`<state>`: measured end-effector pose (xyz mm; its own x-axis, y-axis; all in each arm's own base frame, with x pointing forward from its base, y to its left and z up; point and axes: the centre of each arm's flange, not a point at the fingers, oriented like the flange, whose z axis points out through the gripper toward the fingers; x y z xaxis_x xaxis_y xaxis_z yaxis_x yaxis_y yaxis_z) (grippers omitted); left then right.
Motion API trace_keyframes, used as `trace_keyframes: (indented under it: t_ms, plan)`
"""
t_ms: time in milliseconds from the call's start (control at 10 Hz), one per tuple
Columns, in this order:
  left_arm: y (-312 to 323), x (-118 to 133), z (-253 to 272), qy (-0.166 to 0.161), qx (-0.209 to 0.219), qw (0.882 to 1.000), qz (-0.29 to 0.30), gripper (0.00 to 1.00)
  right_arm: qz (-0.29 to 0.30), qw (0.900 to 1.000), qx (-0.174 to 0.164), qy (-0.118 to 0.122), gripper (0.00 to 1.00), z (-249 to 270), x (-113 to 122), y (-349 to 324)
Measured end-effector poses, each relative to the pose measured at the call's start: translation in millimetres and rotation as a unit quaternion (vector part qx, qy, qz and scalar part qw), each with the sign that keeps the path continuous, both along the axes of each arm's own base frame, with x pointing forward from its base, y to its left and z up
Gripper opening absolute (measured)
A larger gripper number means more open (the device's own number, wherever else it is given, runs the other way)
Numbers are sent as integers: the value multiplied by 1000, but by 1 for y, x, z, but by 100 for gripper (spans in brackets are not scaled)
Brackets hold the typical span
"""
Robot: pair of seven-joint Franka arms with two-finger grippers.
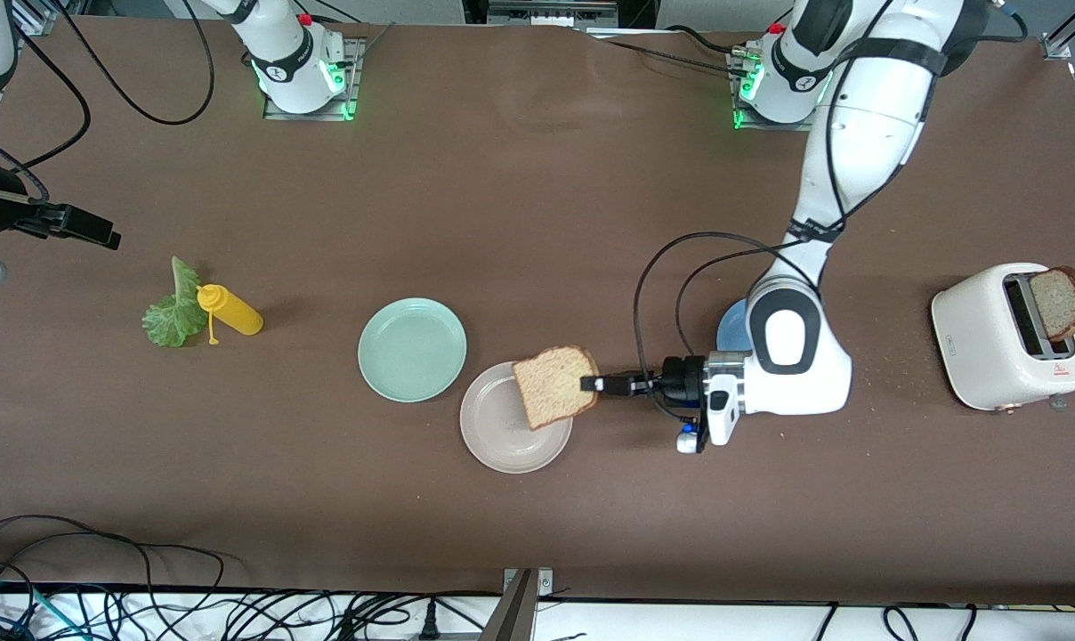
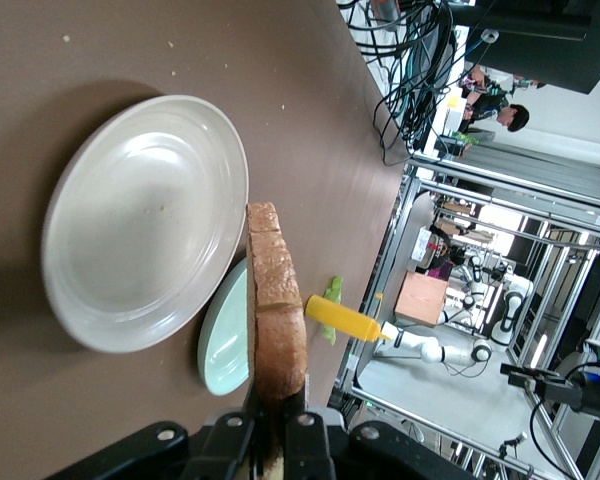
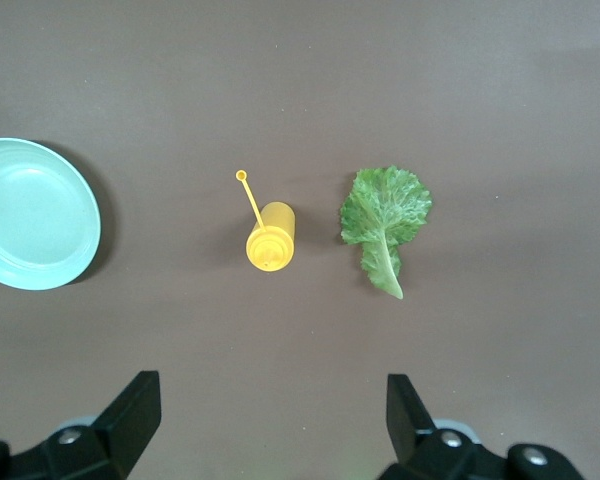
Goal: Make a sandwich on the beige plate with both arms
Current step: 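Lower the bread onto the beige plate and open the left gripper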
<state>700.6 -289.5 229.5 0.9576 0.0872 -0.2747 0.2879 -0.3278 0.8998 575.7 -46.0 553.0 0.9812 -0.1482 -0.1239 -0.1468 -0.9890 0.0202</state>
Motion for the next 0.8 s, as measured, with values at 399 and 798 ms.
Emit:
trace_keyframes:
  t_ms: [399, 798]
  plan:
    - [-37, 0, -31, -10, 8, 999, 33, 9, 0, 1000, 0, 0, 100, 0, 0, 0]
    - [-37, -4, -52, -27, 16, 999, 24, 10, 0, 1000, 0, 0, 100, 0, 0, 0]
